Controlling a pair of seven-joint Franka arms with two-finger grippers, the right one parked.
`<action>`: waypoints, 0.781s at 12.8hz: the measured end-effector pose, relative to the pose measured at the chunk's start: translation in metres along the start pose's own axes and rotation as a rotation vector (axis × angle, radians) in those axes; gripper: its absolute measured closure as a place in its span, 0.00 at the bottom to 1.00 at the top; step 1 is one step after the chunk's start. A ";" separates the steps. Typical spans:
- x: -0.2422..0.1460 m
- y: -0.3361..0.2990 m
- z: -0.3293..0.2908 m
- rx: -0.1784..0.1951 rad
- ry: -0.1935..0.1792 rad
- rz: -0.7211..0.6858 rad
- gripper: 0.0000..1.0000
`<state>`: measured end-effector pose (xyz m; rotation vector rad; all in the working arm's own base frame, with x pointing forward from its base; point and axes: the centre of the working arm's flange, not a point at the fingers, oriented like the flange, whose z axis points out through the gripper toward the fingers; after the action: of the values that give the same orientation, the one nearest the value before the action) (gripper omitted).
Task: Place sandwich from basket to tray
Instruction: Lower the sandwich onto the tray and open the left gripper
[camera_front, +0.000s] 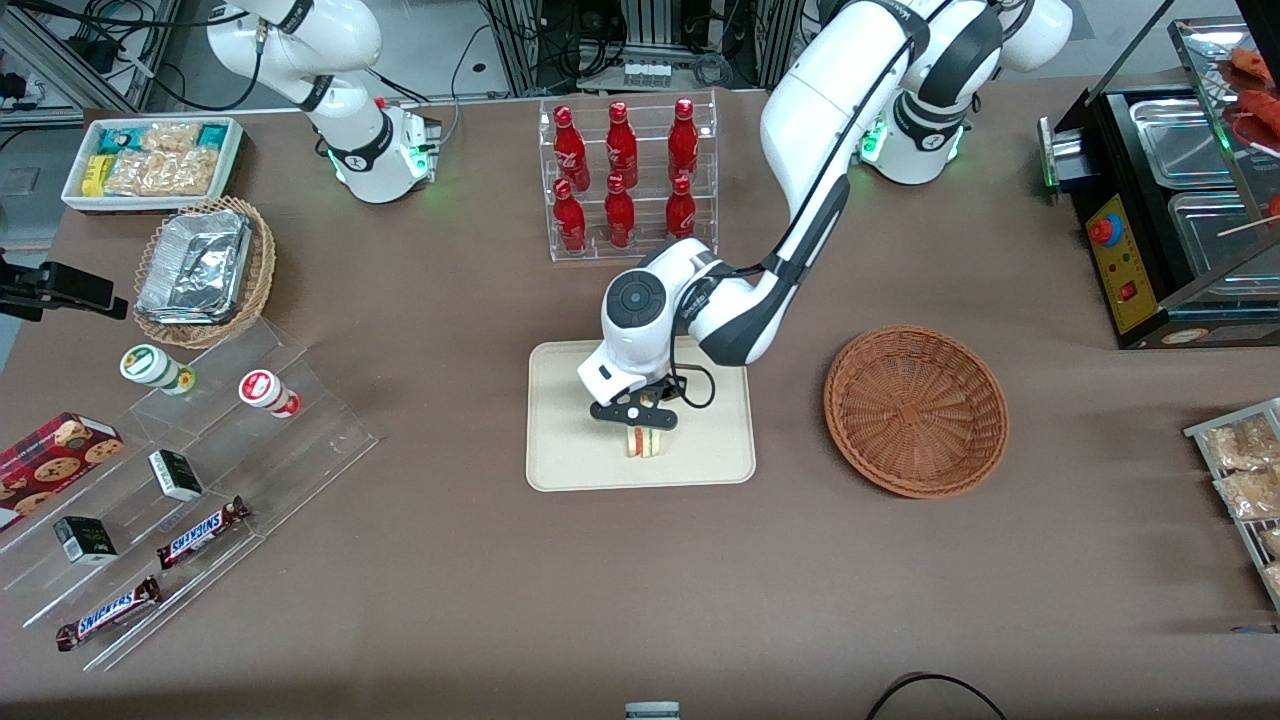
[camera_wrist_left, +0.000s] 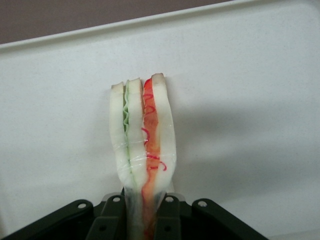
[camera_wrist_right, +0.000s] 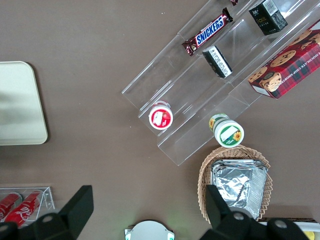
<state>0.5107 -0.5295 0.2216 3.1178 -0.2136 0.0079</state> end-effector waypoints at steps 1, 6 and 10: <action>0.000 0.001 0.000 0.000 0.000 -0.004 0.82; 0.002 0.001 -0.003 -0.006 0.009 -0.013 0.52; 0.016 0.005 -0.050 -0.044 0.068 -0.026 0.11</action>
<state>0.5253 -0.5353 0.2720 3.0697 -0.1696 0.1069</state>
